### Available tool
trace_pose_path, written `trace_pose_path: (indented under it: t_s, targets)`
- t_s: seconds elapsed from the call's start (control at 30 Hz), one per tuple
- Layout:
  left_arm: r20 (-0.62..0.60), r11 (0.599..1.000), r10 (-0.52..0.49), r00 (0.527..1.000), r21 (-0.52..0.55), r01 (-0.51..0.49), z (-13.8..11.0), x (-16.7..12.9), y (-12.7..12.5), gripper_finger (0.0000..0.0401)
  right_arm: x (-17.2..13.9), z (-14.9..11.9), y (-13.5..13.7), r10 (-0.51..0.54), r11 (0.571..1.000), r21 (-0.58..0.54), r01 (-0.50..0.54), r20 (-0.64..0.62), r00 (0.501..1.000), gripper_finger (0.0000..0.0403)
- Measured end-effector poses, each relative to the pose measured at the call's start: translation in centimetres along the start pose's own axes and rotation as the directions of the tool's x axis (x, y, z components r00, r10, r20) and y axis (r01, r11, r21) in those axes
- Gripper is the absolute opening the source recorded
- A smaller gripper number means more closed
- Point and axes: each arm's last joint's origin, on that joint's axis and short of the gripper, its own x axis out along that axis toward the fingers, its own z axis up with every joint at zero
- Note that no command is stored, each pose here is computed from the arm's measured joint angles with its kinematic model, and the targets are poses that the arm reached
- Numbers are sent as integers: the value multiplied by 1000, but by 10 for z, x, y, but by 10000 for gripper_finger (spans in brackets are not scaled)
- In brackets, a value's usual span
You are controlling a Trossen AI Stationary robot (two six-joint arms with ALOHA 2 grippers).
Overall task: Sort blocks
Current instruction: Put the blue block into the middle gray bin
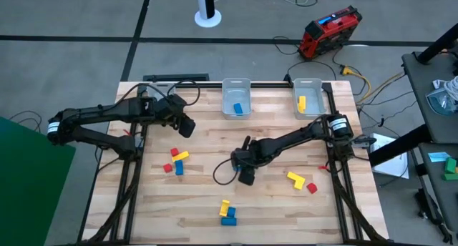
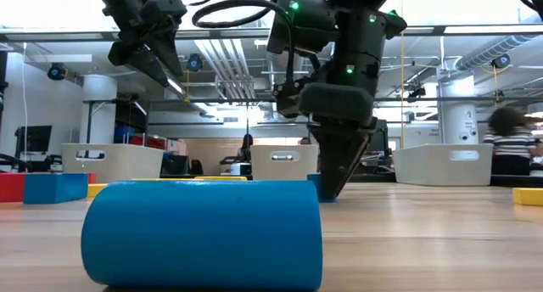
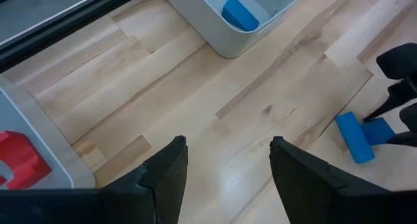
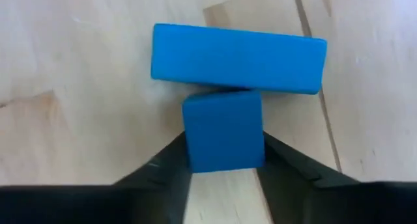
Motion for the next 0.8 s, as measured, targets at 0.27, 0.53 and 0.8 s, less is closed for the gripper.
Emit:
trace_pose_path:
  t_s: [0.27,0.53,0.8]
  targets:
    - [-1,1000,0,1000,0,0,0,0,0,194,-10,-5,-2,-3,998,-61,0,-43,999,123]
    - [5,1000,-3,1000,-2,3,0,0,0,194,-86,3,-23,33,999,-19,-32,44,998,123]
    - [19,1000,-13,1000,-7,13,2,0,-1,194,-145,50,-123,-47,964,265,-36,301,953,123]
